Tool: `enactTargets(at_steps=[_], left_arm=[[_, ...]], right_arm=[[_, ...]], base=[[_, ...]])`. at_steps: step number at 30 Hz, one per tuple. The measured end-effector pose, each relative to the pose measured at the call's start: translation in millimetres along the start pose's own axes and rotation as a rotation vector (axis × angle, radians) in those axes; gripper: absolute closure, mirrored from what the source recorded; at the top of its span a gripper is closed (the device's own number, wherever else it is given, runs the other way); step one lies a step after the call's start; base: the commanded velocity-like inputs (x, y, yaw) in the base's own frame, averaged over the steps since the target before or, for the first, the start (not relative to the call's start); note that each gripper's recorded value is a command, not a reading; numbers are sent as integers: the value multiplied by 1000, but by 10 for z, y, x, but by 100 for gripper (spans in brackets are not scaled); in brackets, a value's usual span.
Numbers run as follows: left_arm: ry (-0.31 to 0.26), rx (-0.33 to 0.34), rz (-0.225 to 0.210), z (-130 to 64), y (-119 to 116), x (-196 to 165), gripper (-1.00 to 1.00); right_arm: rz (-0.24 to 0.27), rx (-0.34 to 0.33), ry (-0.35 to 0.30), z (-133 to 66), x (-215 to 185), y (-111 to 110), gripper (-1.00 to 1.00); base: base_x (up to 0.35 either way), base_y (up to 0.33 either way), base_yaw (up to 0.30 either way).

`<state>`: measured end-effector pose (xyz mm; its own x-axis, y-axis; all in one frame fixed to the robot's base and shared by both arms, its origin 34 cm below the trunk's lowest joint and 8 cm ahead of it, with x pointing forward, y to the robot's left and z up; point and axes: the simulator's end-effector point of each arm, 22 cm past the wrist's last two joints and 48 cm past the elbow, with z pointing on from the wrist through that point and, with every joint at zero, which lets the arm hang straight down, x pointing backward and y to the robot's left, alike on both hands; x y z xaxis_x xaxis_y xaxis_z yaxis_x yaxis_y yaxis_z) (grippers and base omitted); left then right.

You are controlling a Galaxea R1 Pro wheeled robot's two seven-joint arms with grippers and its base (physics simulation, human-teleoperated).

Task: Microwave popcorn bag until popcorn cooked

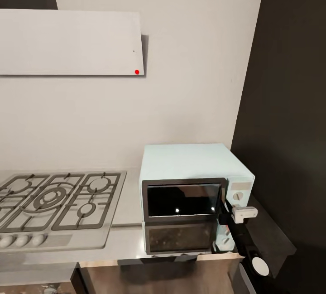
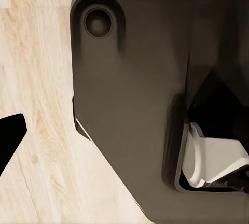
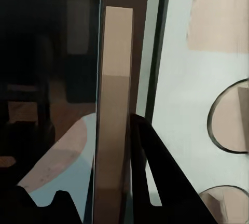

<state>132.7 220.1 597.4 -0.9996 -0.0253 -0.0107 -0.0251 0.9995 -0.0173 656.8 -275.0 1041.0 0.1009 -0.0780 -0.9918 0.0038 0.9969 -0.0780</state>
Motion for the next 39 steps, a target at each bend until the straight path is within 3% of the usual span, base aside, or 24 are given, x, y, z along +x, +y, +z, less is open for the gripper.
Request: enactTargets(at_steps=[39], left_arm=[[-2,9,-2,-1,-76,-8,-100]], right_arm=[[-5,-18,-2,2,-3,76,100]], base=[[-82,0,0]])
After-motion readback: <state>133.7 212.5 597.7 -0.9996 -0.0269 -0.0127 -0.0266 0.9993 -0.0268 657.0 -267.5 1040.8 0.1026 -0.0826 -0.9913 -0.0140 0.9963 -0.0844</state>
